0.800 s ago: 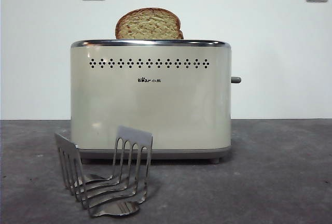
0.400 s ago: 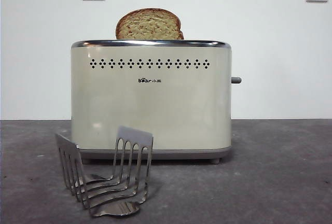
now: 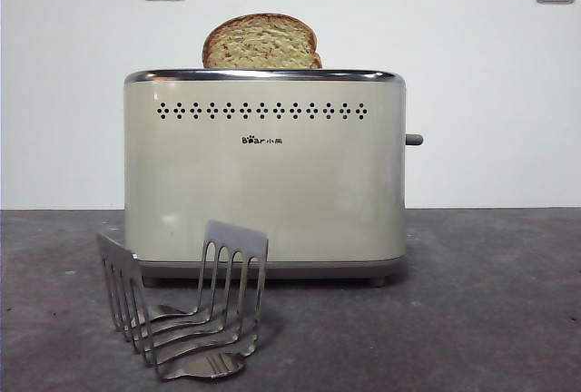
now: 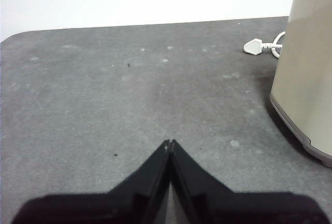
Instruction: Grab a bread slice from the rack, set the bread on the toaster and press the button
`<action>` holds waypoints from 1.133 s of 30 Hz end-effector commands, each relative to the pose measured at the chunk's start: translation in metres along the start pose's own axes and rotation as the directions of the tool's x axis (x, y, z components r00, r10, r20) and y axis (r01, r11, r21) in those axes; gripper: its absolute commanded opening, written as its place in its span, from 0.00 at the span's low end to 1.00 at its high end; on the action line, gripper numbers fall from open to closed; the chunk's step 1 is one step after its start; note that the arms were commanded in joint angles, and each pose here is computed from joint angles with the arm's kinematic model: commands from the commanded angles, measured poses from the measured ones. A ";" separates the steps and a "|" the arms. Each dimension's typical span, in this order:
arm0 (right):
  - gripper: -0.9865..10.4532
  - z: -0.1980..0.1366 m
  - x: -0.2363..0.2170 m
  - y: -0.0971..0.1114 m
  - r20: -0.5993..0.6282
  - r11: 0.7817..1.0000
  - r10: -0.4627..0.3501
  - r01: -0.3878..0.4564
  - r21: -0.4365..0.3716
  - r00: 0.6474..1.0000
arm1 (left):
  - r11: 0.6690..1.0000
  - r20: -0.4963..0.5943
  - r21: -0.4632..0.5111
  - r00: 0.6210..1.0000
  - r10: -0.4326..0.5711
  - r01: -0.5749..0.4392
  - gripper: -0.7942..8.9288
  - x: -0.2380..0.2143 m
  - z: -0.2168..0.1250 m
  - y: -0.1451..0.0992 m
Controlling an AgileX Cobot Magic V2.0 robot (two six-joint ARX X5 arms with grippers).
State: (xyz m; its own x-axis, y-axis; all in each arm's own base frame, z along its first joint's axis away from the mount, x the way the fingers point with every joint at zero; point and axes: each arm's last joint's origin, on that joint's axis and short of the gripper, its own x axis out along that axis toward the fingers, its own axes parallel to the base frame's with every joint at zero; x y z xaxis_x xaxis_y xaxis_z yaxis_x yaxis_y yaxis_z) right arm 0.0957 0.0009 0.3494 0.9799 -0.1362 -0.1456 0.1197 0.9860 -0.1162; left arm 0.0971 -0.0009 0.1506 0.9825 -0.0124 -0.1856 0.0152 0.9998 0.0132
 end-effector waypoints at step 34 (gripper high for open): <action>0.09 -0.196 0.029 0.022 -0.023 0.993 0.079 -0.077 0.088 0.997 | 1.000 -0.019 -0.008 1.000 0.000 0.000 0.08 0.002 -0.004 0.000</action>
State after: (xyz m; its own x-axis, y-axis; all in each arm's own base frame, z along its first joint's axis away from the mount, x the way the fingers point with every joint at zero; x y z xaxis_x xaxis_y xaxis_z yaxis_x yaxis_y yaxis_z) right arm 0.0954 -0.0004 0.1528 0.9833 -0.0590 -0.1724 0.0520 0.9976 -0.0448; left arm 0.0977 -0.0009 0.1495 0.9797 -0.0124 -0.1999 0.0154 0.9998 0.0131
